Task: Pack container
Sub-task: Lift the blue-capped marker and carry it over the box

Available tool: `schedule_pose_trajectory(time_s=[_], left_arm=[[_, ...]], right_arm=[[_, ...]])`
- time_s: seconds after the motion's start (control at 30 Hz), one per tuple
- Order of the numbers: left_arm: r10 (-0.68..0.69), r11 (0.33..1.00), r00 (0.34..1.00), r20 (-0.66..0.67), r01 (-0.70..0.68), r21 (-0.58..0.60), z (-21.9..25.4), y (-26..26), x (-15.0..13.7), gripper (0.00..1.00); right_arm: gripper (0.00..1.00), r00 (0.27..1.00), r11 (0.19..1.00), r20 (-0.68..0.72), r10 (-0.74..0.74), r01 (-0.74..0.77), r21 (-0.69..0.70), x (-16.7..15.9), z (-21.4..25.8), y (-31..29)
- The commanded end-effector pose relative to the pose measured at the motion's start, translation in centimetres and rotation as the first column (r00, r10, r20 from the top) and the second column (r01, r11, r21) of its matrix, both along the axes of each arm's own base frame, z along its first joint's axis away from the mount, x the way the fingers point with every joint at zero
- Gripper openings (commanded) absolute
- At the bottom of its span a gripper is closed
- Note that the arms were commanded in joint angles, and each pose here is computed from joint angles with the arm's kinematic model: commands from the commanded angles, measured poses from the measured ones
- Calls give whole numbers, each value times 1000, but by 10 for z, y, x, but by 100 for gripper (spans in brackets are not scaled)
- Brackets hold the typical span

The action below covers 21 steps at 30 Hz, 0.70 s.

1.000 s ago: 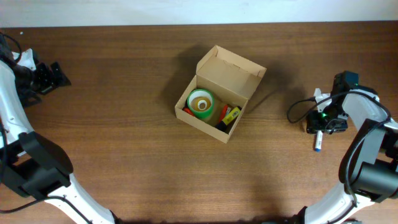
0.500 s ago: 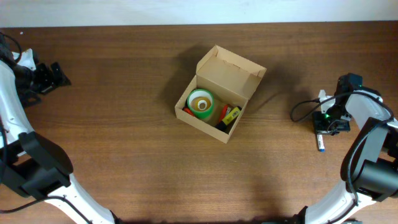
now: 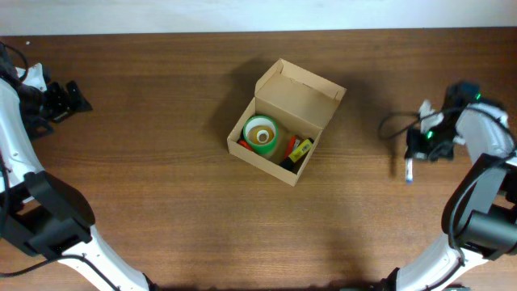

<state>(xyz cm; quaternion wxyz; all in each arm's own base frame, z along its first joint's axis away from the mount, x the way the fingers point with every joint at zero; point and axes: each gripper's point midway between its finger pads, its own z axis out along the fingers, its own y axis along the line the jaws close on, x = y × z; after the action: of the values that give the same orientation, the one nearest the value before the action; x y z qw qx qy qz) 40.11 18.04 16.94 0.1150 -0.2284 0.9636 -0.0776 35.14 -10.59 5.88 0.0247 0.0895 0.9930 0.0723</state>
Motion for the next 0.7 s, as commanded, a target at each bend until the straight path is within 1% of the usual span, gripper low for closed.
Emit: schedule_pose_trajectory(time_s=[0.0,0.1,0.23,0.33,0.4,0.43,0.47,0.53,0.67], left_arm=[[-18,1000,1000,8,18,-3,2,-1,-1,100],[-18,1000,1000,8,18,-3,2,-1,-1,100],[-18,1000,1000,8,18,-3,2,-1,-1,100],[-18,1000,1000,8,18,-3,2,-1,-1,100],[-18,1000,1000,8,18,-3,2,-1,-1,100],[-18,1000,1000,8,18,-3,2,-1,-1,100],[-18,1000,1000,8,18,-3,2,-1,-1,100],[-18,1000,1000,8,18,-3,2,-1,-1,100],[-18,1000,1000,8,18,-3,2,-1,-1,100]], right_arm=[[4,983,998,177,-54,50,26,49,75,9],[4,959,1000,283,-29,30,3,69,145,23],[4,895,999,445,-16,30,-26,86,231,60],[4,843,994,528,104,-70,-83,88,270,104],[4,790,962,549,273,-232,-144,85,281,145],[4,758,932,544,360,-316,-176,82,280,164],[4,719,891,531,449,-404,-205,77,278,187],[4,648,807,493,581,-540,-241,67,268,223],[4,495,616,397,772,-737,-279,47,236,278]])
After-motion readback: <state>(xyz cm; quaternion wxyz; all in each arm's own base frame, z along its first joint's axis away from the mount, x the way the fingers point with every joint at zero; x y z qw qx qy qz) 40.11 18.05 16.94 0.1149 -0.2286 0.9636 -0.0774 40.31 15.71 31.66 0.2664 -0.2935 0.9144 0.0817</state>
